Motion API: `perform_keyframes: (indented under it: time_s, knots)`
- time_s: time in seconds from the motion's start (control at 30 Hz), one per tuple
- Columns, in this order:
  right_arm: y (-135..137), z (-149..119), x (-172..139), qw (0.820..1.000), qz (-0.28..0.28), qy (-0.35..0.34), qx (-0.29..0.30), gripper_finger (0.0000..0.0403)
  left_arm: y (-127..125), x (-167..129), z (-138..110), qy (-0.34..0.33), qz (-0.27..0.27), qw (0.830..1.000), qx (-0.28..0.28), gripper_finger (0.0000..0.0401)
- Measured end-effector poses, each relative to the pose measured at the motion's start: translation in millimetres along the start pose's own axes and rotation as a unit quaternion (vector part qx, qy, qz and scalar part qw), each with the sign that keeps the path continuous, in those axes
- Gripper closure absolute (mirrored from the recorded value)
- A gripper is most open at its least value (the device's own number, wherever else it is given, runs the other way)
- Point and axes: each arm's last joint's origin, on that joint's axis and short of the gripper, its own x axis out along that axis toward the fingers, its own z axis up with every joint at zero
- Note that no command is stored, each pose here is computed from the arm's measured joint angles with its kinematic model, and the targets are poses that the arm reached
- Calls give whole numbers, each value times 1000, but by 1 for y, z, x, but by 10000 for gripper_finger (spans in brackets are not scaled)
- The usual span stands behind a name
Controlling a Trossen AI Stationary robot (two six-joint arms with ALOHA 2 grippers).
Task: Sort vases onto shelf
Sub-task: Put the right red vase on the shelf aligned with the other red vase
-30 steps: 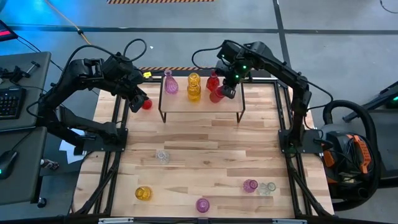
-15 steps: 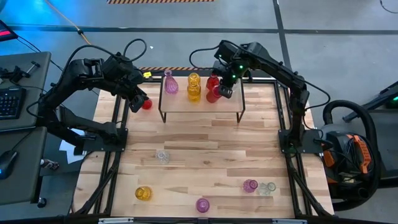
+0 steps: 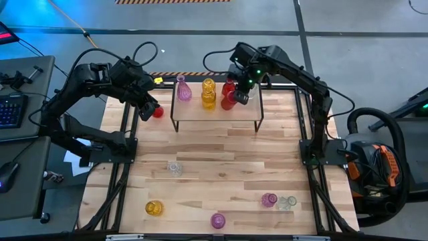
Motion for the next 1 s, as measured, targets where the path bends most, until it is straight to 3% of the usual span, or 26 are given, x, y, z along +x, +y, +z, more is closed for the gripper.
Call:
perform_keyframes:
  time_s: [0.27, 1.0]
  knots:
    - [0, 0, 0, 1000, -4, -1, 8, 332, 0, 0, 0, 0, 0, 1000, 0, 316]
    - [-1, 4, 0, 1000, -5, -23, -2, 330, 0, 0, 0, 0, 0, 1000, 0, 316]
